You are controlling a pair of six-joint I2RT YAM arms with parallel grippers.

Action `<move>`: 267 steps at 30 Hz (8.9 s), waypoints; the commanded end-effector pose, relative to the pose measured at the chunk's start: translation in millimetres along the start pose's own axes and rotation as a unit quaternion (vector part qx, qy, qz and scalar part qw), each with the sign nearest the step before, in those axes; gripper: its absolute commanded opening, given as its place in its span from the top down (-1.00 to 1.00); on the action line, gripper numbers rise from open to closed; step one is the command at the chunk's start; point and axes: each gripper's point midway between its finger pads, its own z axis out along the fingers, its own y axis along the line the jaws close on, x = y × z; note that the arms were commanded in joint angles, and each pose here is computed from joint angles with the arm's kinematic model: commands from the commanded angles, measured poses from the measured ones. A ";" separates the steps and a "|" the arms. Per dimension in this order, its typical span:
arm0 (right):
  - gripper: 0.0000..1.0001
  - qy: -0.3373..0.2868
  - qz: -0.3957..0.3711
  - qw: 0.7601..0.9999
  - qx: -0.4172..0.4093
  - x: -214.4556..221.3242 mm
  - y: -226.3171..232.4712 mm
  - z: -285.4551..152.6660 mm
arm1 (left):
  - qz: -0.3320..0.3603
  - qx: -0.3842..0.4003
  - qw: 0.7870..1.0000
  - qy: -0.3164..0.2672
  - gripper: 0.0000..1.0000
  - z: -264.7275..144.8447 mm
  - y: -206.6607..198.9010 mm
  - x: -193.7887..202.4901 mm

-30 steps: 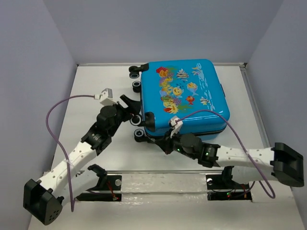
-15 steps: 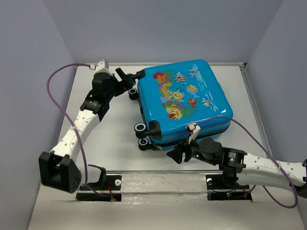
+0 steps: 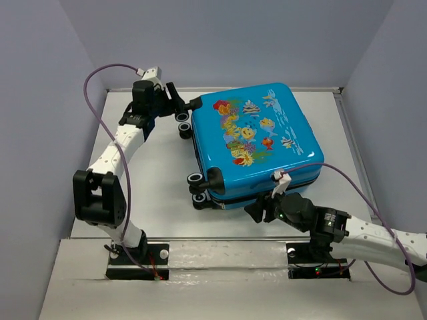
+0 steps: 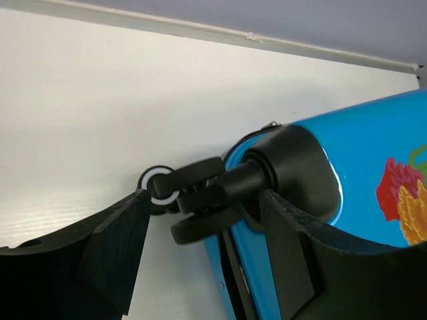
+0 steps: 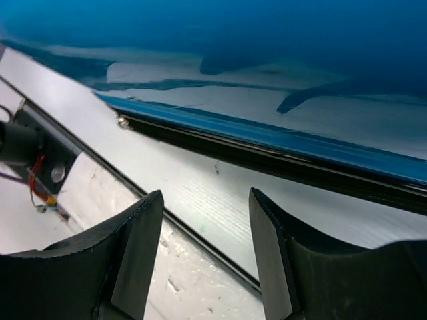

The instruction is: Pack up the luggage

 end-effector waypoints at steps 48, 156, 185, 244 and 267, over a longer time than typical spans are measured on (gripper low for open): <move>-0.20 -0.064 0.042 0.994 0.080 -33.7 -43.7 -8.4 | 0.237 0.123 0.959 0.089 -0.55 59.5 9.6 14.1; 0.41 -0.114 0.086 0.989 -0.024 -145.3 -129.4 30.2 | 0.124 0.030 0.989 0.072 0.42 -5.4 32.9 36.1; 0.00 -0.051 0.106 0.989 -0.094 -98.7 -132.2 58.1 | 0.003 0.164 0.986 0.008 0.89 -79.1 -55.5 -34.2; 0.86 -0.140 -0.028 0.950 0.276 -125.7 -96.4 106.4 | -0.052 0.318 0.946 0.025 0.89 -168.7 -125.2 102.8; 0.86 -0.115 0.013 0.980 0.161 -68.7 -90.7 88.5 | 0.010 0.416 0.900 0.127 -0.91 -175.3 -233.6 169.3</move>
